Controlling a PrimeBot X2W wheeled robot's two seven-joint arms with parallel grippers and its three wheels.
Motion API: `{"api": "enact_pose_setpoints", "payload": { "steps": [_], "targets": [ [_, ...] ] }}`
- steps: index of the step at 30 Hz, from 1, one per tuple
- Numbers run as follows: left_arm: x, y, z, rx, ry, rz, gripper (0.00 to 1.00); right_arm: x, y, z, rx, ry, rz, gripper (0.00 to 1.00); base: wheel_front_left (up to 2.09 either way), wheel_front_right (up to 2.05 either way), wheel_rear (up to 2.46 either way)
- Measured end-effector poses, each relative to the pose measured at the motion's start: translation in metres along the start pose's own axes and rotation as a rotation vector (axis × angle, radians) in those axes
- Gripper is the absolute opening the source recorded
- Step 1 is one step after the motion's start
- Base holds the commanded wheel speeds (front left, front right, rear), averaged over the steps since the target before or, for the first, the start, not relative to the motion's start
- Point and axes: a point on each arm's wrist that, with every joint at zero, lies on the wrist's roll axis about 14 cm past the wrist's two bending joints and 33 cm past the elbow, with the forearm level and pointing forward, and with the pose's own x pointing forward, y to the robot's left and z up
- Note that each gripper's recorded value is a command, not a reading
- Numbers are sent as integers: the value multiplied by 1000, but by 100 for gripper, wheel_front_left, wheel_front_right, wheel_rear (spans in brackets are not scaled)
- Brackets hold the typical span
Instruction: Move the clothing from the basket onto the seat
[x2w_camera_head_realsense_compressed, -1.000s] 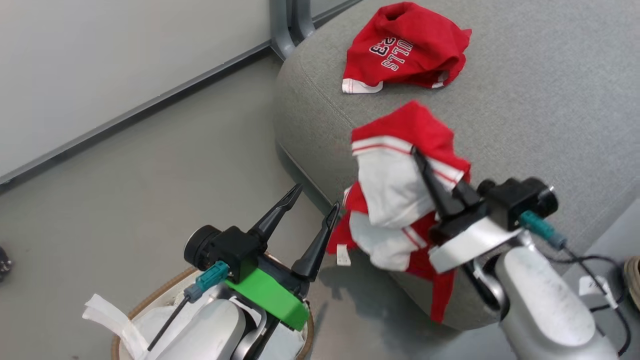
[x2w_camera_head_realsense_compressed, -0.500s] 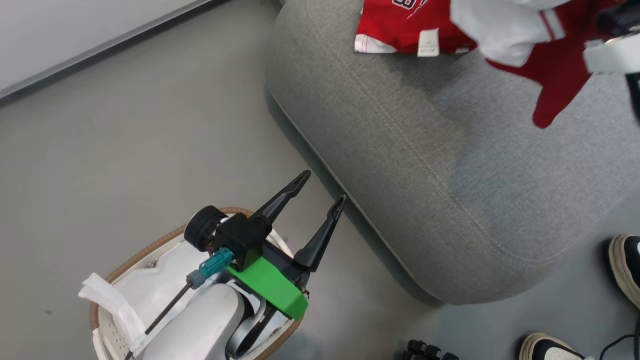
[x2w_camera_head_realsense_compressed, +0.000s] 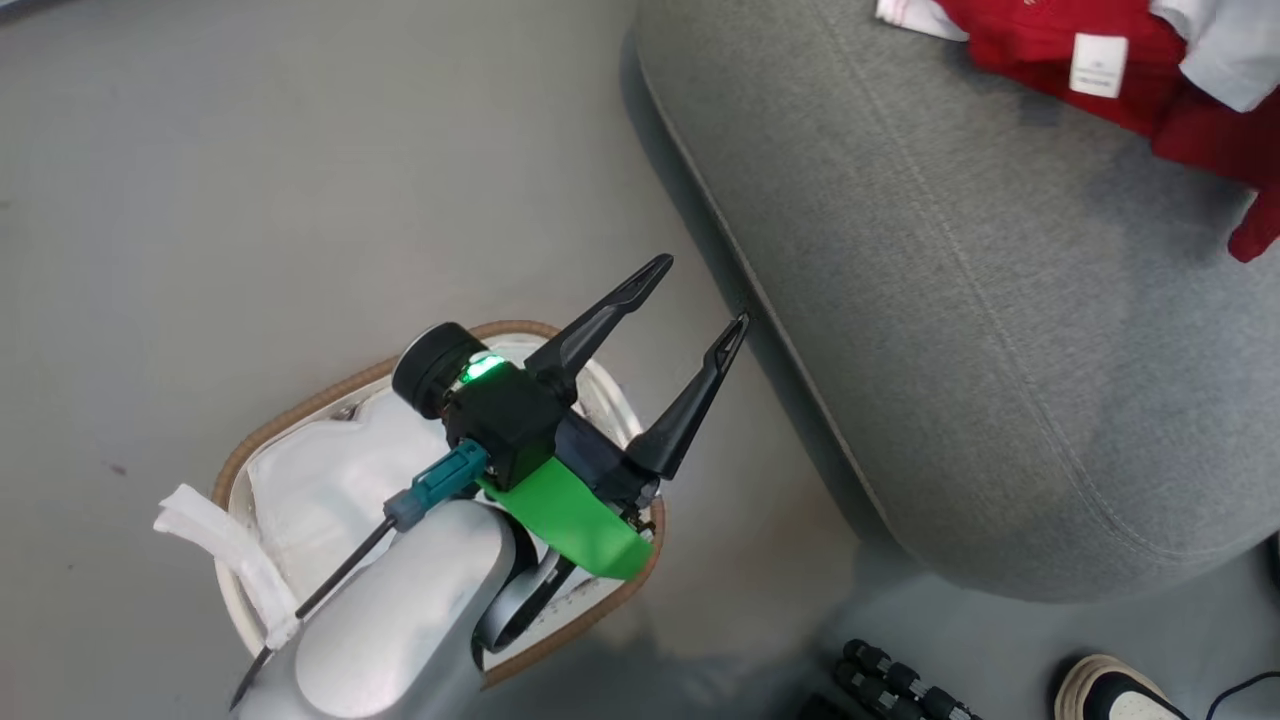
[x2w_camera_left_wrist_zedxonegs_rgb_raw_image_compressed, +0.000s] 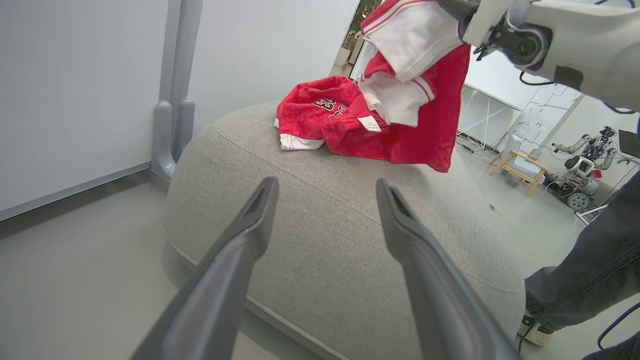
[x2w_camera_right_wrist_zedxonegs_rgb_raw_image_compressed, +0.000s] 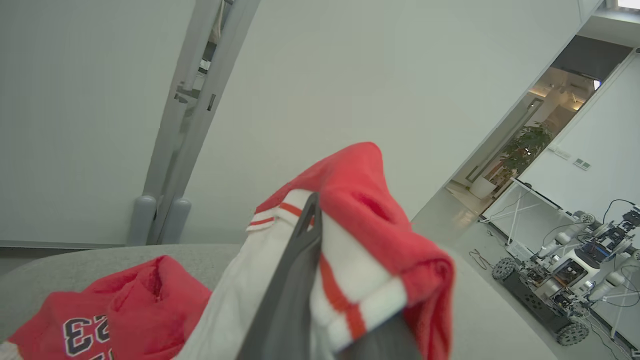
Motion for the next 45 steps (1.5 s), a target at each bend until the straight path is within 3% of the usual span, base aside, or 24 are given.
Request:
{"api": "enact_pose_setpoints", "payload": {
  "steps": [4,7,9,10,11,22,33,40,45],
  "targets": [
    [-9,16,-5,-4,5,37,100,-15,42,-70,34,170,54,1,0,0,0],
    [-16,29,-13,-11,21,70,100,-25,57,-103,59,249,57,24,0,0,0],
    [-21,35,-18,-16,33,88,100,-36,68,-121,79,298,60,53,0,0,0],
    [-24,39,-20,-16,39,99,100,-41,74,-129,89,316,62,85,0,0,0],
    [-26,42,-21,-16,43,107,100,-45,78,-134,98,329,62,100,0,0,0],
    [-23,31,-8,15,32,112,100,-113,69,-143,173,394,2,100,0,0,0],
    [-34,6,18,52,0,156,100,-165,83,-115,268,365,52,100,0,0,0],
    [-60,17,39,92,-34,286,100,-160,130,-68,416,250,137,100,0,0,0],
    [-99,47,53,123,-56,455,100,-156,191,-34,481,189,288,100,0,0,0]
  ]
}}
